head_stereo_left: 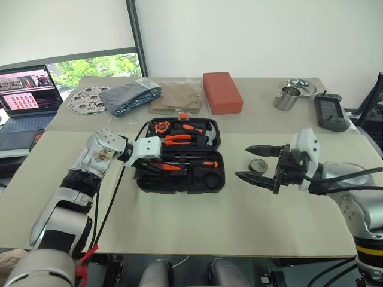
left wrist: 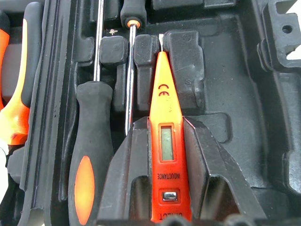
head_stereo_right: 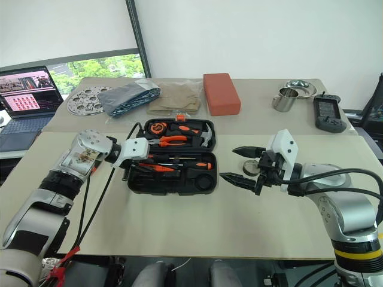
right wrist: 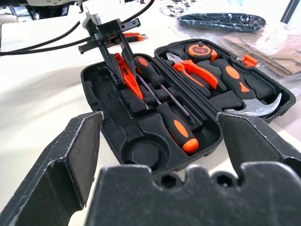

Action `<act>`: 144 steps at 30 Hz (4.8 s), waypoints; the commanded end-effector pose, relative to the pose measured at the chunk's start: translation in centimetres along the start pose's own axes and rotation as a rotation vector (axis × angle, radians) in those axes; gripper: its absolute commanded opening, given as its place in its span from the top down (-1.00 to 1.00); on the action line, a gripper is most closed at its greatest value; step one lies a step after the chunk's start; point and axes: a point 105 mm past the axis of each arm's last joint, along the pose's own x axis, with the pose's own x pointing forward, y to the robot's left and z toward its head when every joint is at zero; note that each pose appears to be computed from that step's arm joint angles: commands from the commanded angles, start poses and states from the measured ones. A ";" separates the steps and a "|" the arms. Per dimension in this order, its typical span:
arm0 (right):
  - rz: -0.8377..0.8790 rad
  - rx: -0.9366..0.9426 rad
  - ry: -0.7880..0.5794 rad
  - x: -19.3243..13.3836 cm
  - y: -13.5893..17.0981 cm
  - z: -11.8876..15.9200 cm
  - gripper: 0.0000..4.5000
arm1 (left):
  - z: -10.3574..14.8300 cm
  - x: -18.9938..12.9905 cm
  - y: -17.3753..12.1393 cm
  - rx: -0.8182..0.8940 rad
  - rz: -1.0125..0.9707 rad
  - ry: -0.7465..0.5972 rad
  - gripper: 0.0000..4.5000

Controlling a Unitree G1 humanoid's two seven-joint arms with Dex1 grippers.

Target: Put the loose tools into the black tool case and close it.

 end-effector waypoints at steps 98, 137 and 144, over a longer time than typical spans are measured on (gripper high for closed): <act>0.024 -0.037 -0.174 1.0 -0.2 3.4 -1.00 | -2.5 -12.0 2.1 -0.362 0.729 -0.473 -0.31; 0.044 -0.043 -0.202 1.1 -0.5 4.0 -1.00 | -15.8 -7.5 -1.7 -1.004 0.867 -0.057 0.16; 0.044 -0.044 -0.199 1.1 -0.5 3.8 -1.00 | -13.6 -8.9 0.1 -0.911 0.925 -0.196 0.20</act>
